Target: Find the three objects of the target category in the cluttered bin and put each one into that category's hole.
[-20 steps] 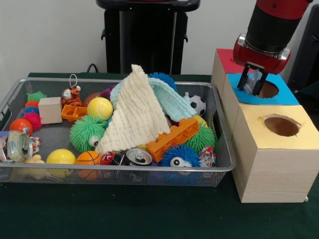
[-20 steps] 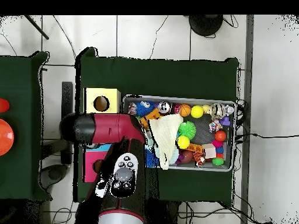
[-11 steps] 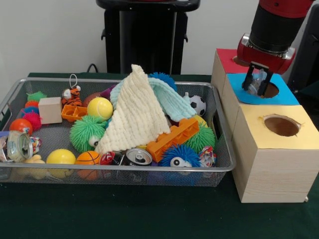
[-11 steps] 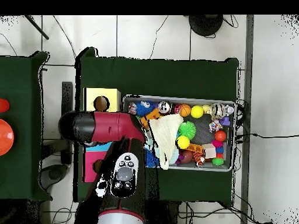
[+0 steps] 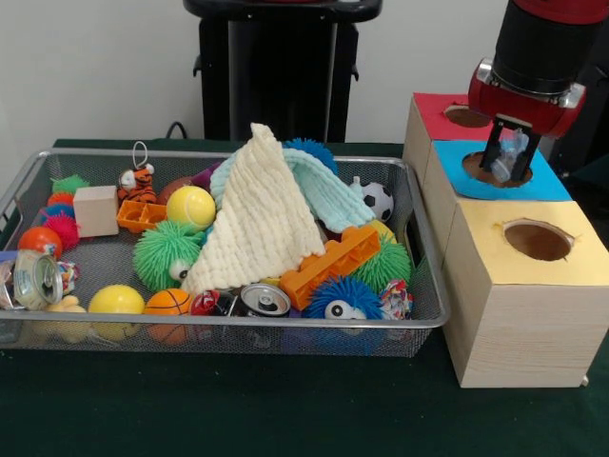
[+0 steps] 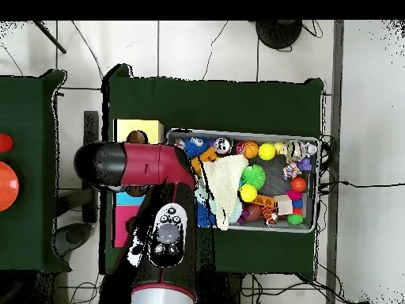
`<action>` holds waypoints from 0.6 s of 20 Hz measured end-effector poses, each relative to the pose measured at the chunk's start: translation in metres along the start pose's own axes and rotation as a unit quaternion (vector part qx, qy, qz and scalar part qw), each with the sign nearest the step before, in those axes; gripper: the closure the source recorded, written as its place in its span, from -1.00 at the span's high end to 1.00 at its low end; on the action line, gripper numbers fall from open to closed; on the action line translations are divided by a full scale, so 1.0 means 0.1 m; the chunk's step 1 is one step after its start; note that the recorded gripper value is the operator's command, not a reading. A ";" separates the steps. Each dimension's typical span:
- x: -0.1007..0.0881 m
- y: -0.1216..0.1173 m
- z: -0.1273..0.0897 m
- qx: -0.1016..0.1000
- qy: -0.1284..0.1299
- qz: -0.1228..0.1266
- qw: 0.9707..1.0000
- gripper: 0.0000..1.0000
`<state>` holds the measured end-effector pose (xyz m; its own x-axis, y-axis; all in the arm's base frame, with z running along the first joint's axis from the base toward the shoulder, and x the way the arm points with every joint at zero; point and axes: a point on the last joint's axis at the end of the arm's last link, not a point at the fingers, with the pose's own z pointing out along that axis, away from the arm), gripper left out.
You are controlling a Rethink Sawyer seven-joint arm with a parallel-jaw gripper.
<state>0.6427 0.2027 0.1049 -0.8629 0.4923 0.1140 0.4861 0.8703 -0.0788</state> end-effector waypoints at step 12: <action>0.02 -0.02 -0.07 0.012 0.025 0.001 1.000 -1.00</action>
<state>0.6408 0.2026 0.1126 -0.8539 0.4943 0.1627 0.4837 0.8692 -0.1026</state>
